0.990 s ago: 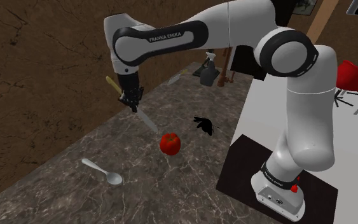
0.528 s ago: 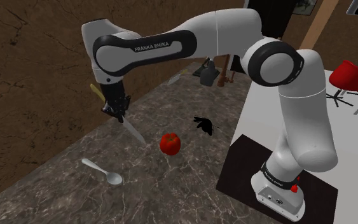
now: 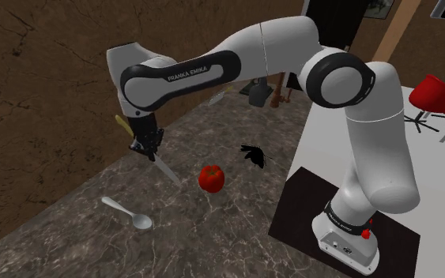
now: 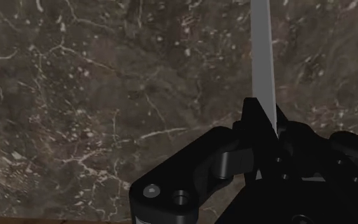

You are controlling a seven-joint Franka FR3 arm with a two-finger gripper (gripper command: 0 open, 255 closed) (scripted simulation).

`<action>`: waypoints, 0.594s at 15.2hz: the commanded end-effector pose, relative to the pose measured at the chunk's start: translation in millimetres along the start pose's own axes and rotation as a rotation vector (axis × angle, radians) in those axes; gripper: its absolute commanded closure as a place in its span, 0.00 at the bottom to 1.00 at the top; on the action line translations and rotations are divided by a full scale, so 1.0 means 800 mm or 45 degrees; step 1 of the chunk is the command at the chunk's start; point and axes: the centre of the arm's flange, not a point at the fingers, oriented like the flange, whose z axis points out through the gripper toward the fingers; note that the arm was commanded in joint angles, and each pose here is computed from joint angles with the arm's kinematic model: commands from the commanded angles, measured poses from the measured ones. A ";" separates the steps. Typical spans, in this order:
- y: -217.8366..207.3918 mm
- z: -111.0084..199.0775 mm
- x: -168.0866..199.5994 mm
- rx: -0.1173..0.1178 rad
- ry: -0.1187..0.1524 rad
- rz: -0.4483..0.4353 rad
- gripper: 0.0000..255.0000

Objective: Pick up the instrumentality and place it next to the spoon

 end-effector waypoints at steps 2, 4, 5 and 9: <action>-0.001 0.022 0.003 0.000 -0.002 -0.001 1.00; -0.001 0.035 0.004 0.000 -0.002 -0.001 1.00; -0.001 0.042 0.005 0.000 -0.002 -0.001 1.00; 0.000 0.068 0.008 0.000 -0.002 -0.001 1.00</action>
